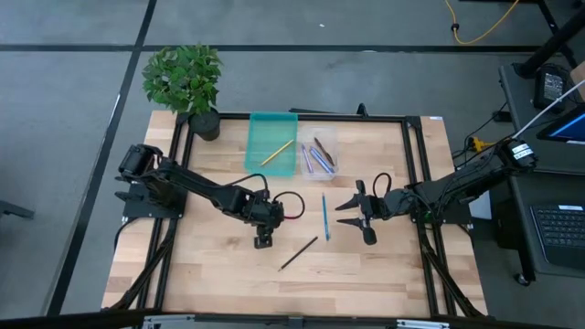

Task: Sort pens & pencils
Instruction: Put the pink pencil into the blue bin

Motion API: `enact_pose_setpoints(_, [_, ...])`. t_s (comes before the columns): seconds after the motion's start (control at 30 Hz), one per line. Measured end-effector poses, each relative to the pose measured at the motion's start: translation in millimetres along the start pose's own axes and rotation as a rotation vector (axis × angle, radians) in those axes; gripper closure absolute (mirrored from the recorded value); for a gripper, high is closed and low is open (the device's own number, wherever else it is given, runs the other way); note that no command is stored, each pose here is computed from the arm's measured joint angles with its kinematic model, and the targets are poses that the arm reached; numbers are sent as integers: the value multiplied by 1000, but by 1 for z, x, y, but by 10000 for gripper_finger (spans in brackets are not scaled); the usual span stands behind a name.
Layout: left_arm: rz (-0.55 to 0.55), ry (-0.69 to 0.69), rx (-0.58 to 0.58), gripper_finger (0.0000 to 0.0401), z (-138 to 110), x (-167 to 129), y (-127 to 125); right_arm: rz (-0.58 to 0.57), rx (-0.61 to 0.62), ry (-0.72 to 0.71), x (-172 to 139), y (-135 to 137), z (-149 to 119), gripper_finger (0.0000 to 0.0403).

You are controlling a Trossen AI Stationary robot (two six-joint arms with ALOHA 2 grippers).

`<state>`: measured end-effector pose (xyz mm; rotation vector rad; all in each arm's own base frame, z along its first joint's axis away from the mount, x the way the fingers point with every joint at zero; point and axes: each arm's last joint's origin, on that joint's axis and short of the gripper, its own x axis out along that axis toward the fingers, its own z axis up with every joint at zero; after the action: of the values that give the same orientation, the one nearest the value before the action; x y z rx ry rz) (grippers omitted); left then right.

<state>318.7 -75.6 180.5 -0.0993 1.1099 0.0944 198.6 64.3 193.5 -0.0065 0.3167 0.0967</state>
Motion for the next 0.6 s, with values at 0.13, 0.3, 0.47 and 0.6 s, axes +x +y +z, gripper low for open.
enact_pose_setpoints(0.13, [17, 26, 21, 283, 3, 3, 3, -2, -15, -8, 0, 0, 1, 236])
enact_pose_setpoints(0.3, [35, 67, 24, 283, 5, 11, 9, -2, -19, -7, 0, 0, 1, 236])
enact_pose_setpoints(0.47, [32, 101, 13, 283, 5, 24, 15, -2, -23, -2, 0, 0, 0, 236])
enact_pose_setpoints(0.6, [37, 111, 22, 283, 4, 26, 18, -2, -27, -2, 0, 0, 0, 236])
